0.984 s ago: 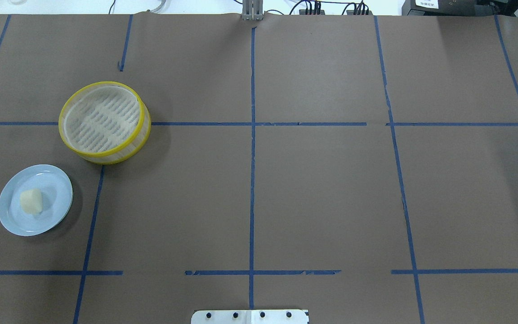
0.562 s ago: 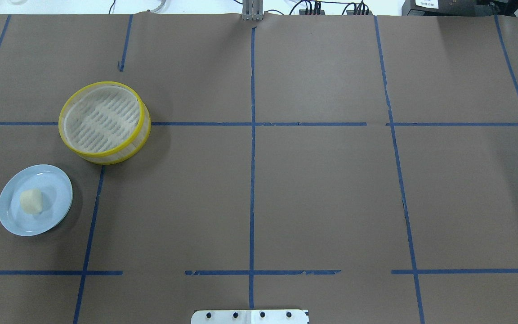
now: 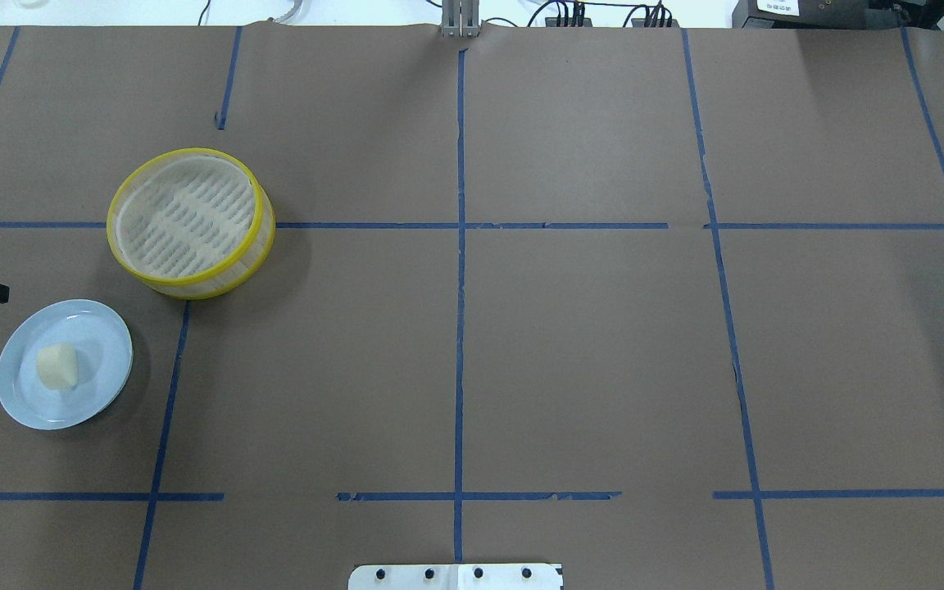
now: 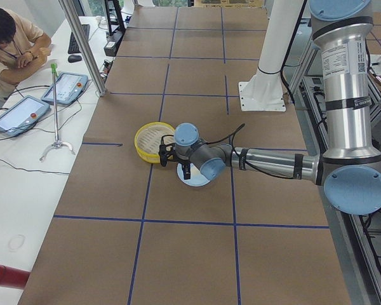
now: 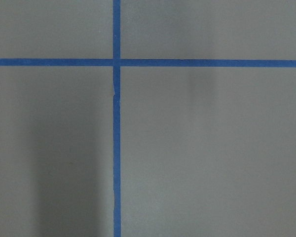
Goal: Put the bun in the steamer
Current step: 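Move the left gripper down over the white bun on the blue plate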
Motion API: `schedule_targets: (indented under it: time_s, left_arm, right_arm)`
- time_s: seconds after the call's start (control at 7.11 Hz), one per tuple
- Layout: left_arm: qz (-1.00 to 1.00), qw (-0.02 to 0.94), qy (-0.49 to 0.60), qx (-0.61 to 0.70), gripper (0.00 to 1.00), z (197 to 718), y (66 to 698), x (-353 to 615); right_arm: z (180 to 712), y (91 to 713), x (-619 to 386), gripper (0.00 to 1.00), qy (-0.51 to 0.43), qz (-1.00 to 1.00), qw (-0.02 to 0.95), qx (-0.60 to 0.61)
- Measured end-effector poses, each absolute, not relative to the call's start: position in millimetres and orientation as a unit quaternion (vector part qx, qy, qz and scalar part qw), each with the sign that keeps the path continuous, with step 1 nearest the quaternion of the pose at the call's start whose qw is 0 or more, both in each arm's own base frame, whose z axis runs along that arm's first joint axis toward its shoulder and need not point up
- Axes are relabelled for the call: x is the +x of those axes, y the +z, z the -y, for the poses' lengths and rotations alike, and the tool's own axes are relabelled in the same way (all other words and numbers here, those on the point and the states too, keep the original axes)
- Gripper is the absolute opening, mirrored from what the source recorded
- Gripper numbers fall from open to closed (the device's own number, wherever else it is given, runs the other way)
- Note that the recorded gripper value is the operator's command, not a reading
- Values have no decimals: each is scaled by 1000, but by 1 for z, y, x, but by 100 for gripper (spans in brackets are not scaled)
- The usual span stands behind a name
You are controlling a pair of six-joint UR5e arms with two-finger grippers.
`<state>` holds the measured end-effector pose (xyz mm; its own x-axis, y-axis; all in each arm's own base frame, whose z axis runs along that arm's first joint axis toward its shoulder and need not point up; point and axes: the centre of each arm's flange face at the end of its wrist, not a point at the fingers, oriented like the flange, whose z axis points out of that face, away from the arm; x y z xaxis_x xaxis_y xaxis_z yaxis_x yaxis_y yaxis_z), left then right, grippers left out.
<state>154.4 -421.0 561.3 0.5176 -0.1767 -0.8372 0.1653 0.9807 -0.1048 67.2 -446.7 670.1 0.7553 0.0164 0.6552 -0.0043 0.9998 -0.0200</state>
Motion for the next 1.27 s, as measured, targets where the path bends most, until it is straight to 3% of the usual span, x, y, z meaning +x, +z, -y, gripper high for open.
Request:
schedule_targets:
  time_s: [0.84, 0.98, 1.12, 1.27]
  left_arm:
    - [-413, 895, -162, -51, 93, 380, 572, 269]
    - [-405, 899, -161, -48, 73, 376, 574, 276]
    - [-401, 900, -162, -47, 47, 374, 575, 278]
    - [-401, 901, -161, -46, 30, 373, 574, 279]
  right_arm:
    - [447, 670, 67, 100, 6, 350, 937, -9]
    - [447, 670, 67, 100, 6, 350, 937, -9]
    - [447, 670, 67, 100, 6, 350, 937, -9]
    - [447, 670, 67, 100, 6, 350, 937, -9]
